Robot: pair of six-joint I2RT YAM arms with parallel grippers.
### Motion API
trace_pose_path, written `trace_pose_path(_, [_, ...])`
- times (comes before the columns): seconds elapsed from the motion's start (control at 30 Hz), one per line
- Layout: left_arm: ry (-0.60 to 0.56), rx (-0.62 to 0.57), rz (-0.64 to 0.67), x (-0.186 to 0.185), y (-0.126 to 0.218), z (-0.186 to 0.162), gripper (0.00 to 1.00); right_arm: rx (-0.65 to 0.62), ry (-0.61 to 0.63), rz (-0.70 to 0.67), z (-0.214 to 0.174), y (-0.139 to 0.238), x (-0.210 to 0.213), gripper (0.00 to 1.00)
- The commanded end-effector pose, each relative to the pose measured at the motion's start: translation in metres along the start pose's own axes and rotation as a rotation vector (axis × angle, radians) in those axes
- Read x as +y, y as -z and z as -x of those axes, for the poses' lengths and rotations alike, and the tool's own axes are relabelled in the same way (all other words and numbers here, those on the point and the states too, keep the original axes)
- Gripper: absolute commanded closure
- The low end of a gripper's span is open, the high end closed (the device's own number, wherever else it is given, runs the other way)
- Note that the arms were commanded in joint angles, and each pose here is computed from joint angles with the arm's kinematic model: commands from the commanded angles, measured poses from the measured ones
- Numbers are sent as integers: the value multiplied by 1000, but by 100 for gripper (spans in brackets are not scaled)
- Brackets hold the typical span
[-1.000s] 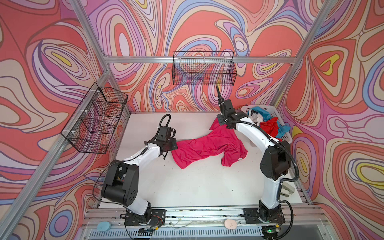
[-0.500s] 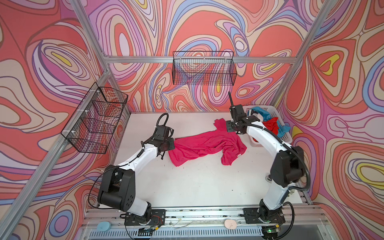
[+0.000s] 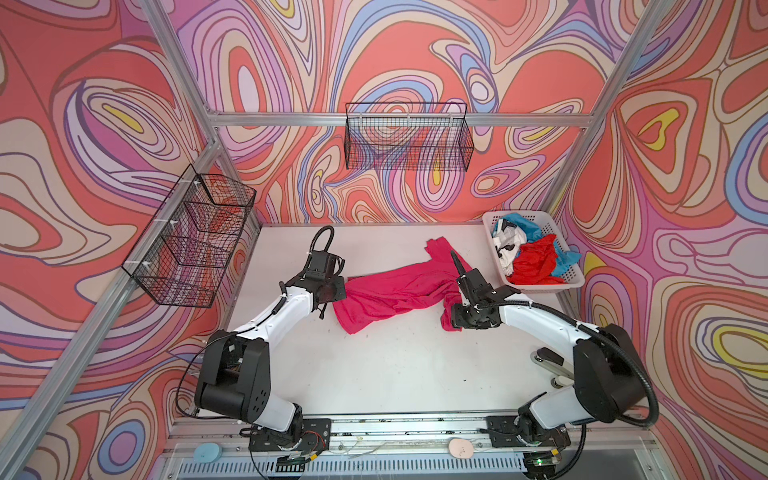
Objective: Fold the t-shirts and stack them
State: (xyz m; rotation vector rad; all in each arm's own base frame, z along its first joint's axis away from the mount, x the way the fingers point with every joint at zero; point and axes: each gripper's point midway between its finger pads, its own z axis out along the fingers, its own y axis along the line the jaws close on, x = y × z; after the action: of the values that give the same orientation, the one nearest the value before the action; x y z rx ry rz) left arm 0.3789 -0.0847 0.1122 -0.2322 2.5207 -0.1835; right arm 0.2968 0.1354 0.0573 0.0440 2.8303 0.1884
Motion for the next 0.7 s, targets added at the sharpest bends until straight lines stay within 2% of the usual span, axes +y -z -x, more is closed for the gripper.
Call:
trace_pose_path(0.0, [7,-22,-8,-2,9,11,100,-22,-5,33,10,-19,14,41])
trace_pose_path(0.07, [11,-28,-10,-2,11,11,100,-12,8,34,9,-27,17,46])
trace_pose_path(0.13, [9,-35,-7,-1,15,13,100,-10,13,30,10,-26,18,76])
trace_pose_path(0.2, [8,-44,-5,0,21,16,100,-29,15,21,16,-12,17,99])
trace_pose_path(0.27, [11,-57,-4,1,31,20,100,-68,20,17,25,13,17,100])
trace_pose_path(0.43, [5,-150,-18,1,73,45,100,-250,23,29,63,108,22,100])
trace_pose_path(0.67, [-41,-364,-107,-16,161,93,100,-556,71,76,116,250,31,100])
